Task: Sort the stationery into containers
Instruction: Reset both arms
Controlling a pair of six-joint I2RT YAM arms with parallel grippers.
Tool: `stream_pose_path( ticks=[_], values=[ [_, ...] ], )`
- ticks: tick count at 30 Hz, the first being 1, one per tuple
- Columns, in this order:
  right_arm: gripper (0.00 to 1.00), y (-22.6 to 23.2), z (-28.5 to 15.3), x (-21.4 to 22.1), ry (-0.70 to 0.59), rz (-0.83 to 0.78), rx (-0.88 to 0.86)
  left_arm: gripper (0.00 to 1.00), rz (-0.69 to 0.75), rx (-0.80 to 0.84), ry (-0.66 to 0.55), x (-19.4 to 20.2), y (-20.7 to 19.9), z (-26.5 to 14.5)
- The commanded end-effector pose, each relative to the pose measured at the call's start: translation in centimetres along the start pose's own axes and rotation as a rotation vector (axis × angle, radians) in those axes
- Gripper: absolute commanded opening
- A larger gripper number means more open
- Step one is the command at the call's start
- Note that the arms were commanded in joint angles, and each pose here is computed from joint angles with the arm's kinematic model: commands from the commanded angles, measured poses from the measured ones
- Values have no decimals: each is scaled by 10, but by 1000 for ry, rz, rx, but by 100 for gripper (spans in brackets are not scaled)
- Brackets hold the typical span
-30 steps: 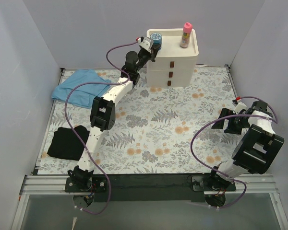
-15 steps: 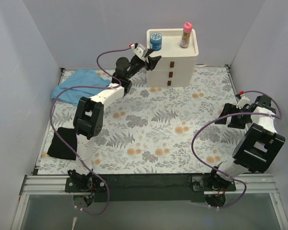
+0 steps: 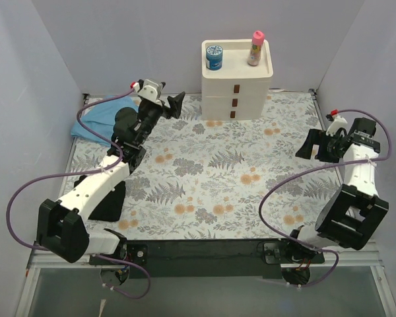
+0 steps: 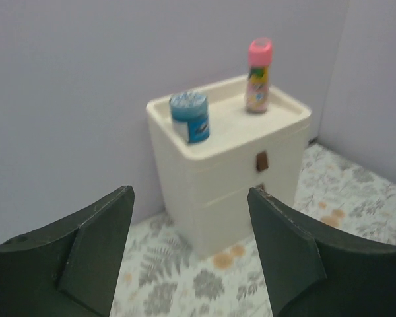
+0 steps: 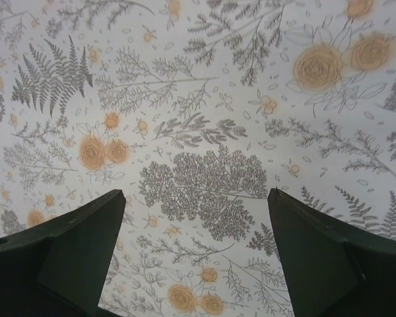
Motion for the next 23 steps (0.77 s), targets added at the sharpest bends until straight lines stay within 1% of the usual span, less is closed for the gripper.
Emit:
stream_pose_path(
  ticks=[1,2,3,4,5,6,8,9,10,11,12,16,17,19,20,22,23],
  values=[
    [98,50,-20,-49,-227,-173,5,70,-9,-216,366,68,13,-40],
    [98,63,-25,-54,-262,-222,19,70,-26,-258,389,72,14,-44],
    [98,75,-28,-62,-311,-282,22,70,-39,-283,440,81,15,-52],
    [98,93,-24,-64,-326,-342,23,70,-60,-314,444,80,17,-57],
    [98,107,-30,-71,-394,-393,19,70,-94,-357,455,82,19,-62],
    [98,118,-30,-71,-412,-415,15,70,-121,-384,491,89,20,-70],
    [98,138,-27,-70,-456,-396,84,71,-180,-441,505,87,28,-78],
    [98,144,-25,-67,-459,-368,123,71,-229,-451,533,90,29,-82],
    [98,147,-23,-66,-470,-297,215,71,-235,-475,540,90,35,-85],
    [98,144,-20,-60,-443,-261,248,71,-233,-485,549,92,37,-87],
    [98,143,-20,-58,-447,-240,262,71,-228,-494,541,90,39,-88],
    [98,139,-26,-43,-437,-236,289,71,-199,-499,522,87,45,-89],
    [98,138,-27,-40,-413,-235,301,71,-195,-498,519,86,46,-88],
    [98,135,-29,-38,-405,-226,340,71,-178,-483,530,88,47,-86],
    [98,133,-29,-36,-380,-225,356,71,-173,-482,528,87,48,-85],
    [98,132,-31,-40,-379,-224,392,71,-162,-488,532,90,50,-83],
    [98,132,-33,-41,-399,-234,392,71,-160,-488,534,90,50,-82]
  ],
)
Point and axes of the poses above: each gripper's point midway between its finger pads, its own z axis out along the fingers, its own y axis along the line the jaws close on, x = y × z, the point moved 9 cm from there along -z, back along the fingers, and after that the axes turned 4 degrees about z, right-handed, at the moved point
